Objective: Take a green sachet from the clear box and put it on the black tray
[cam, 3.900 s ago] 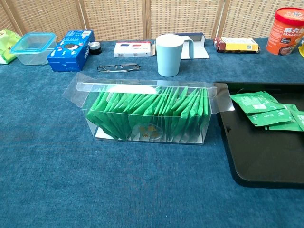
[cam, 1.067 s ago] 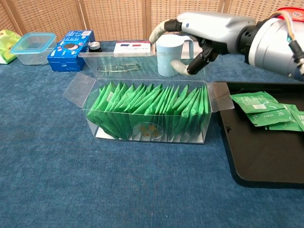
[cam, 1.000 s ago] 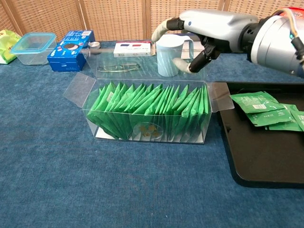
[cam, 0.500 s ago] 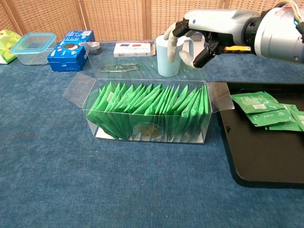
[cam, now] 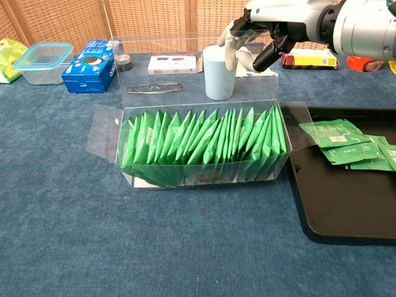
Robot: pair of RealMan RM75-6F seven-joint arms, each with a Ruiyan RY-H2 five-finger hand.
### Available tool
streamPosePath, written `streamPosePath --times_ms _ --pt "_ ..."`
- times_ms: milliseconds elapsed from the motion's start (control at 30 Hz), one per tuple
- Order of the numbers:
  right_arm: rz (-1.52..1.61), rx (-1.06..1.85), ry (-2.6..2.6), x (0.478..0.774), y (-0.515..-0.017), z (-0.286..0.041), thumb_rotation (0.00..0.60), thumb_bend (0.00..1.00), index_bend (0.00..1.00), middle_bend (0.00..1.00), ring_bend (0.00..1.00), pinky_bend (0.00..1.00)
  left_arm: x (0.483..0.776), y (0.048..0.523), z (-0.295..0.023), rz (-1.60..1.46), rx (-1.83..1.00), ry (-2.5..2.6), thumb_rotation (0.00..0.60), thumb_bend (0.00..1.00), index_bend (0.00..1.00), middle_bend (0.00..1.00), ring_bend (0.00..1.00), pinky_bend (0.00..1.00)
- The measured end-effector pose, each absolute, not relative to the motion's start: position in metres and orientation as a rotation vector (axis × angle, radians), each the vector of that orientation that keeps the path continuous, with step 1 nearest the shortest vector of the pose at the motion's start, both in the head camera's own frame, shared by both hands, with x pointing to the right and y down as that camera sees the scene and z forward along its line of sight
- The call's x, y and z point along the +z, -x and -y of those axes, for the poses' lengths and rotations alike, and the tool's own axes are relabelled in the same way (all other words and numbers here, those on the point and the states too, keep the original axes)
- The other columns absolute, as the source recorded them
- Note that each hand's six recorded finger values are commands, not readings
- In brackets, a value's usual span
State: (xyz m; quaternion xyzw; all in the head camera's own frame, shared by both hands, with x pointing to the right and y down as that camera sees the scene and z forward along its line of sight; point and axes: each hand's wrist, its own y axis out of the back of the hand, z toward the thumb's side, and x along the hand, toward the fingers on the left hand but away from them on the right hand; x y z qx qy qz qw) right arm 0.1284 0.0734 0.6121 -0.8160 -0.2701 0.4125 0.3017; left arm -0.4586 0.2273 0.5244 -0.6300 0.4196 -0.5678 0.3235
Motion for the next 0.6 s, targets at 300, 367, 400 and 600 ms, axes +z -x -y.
streamPosePath --times_ms 300,367,400,600 --pt "0.698 1.152 2.121 0.623 -0.130 -0.066 0.591 0.68 0.41 0.16 0.18 0.12 0.525 0.460 -0.228 -1.098 -1.499 1.648 0.600 0.19 0.18 0.15 0.12 0.26" --pt "0.699 1.174 2.098 0.627 -0.132 -0.065 0.575 0.67 0.35 0.16 0.18 0.12 0.525 0.461 -0.228 -1.099 -1.501 1.646 0.600 0.19 0.18 0.15 0.12 0.26" --pt "0.700 1.183 2.088 0.629 -0.133 -0.064 0.565 0.66 0.32 0.16 0.18 0.12 0.525 0.461 -0.229 -1.099 -1.502 1.646 0.600 0.19 0.18 0.15 0.12 0.26" --pt "0.737 1.213 2.035 0.636 -0.135 -0.059 0.552 0.61 0.23 0.14 0.17 0.12 0.526 0.462 -0.230 -1.099 -1.507 1.647 0.600 0.19 0.18 0.15 0.12 0.26"
